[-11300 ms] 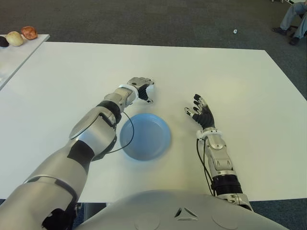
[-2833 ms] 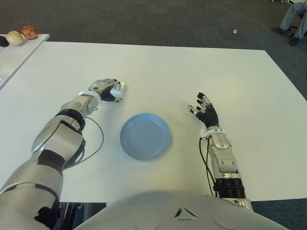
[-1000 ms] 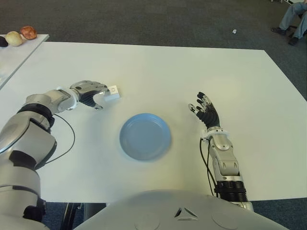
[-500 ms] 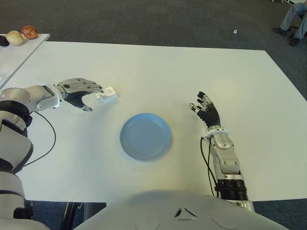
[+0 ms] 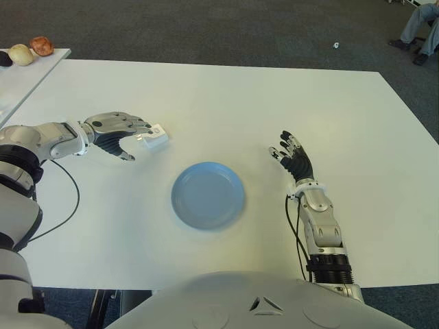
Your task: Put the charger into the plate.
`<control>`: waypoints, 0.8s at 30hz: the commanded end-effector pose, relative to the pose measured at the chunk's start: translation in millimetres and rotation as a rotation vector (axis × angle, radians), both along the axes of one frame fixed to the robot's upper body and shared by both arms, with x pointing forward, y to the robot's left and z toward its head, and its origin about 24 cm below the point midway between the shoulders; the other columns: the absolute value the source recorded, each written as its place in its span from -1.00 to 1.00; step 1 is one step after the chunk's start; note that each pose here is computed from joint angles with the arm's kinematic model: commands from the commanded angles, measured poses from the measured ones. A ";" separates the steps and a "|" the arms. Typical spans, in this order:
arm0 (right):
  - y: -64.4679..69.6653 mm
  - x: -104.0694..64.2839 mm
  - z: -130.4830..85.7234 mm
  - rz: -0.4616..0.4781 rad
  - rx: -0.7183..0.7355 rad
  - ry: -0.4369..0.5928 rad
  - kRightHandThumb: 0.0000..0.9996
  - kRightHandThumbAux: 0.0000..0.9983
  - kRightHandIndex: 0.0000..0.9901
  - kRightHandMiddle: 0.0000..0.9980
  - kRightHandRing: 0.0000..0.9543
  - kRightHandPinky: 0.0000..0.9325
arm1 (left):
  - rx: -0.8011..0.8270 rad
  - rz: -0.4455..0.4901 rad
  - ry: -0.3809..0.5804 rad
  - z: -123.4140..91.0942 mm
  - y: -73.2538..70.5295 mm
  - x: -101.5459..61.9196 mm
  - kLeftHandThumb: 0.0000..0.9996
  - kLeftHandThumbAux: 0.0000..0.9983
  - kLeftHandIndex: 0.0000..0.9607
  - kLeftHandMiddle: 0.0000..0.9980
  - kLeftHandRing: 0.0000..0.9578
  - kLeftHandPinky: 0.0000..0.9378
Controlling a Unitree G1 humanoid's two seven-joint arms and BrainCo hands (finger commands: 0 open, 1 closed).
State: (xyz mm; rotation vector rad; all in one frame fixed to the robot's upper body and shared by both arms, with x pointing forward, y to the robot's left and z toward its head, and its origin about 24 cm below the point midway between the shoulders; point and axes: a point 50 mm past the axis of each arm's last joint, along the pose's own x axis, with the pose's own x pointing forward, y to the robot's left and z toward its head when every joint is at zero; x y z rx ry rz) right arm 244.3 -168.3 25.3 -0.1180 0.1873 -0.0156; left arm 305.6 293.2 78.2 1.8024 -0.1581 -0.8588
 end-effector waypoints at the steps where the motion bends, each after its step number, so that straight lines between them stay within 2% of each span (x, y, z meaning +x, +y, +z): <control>1: 1.6 1.3 -2.3 0.001 0.016 0.004 -1.00 0.53 -1.00 -0.95 -0.96 -0.88 | -0.040 0.001 -0.002 -3.9 -2.4 -2.3 -1.00 -0.02 -1.00 -0.97 -0.99 -0.96; 6: 1.7 1.4 -2.5 -0.002 0.011 0.004 -1.00 0.54 -1.00 -0.95 -0.96 -0.89 | -0.055 0.003 -0.004 -4.7 -4.1 -2.1 -1.00 0.00 -1.00 -0.97 -1.00 -0.98; 15: 0.7 1.1 -4.6 -0.011 0.005 0.010 -1.00 0.56 -1.00 -0.95 -0.97 -0.90 | -0.132 -0.004 -0.041 -3.7 -18.9 4.9 -1.00 0.02 -1.00 -1.00 -1.00 -0.98; 20: 0.0 1.7 -5.6 -0.016 0.006 0.011 -0.98 0.59 -1.00 -0.96 -0.97 -0.89 | -0.185 0.010 -0.062 -2.5 -35.9 15.7 -0.91 -0.01 -1.00 -1.00 -1.00 -0.95; 24: -0.2 3.0 -6.8 -0.019 0.004 0.012 -0.94 0.60 -1.00 -0.96 -0.97 -0.89 | -0.248 0.076 -0.051 -6.6 -47.5 24.0 -0.78 -0.06 -1.00 -1.00 -1.00 -0.87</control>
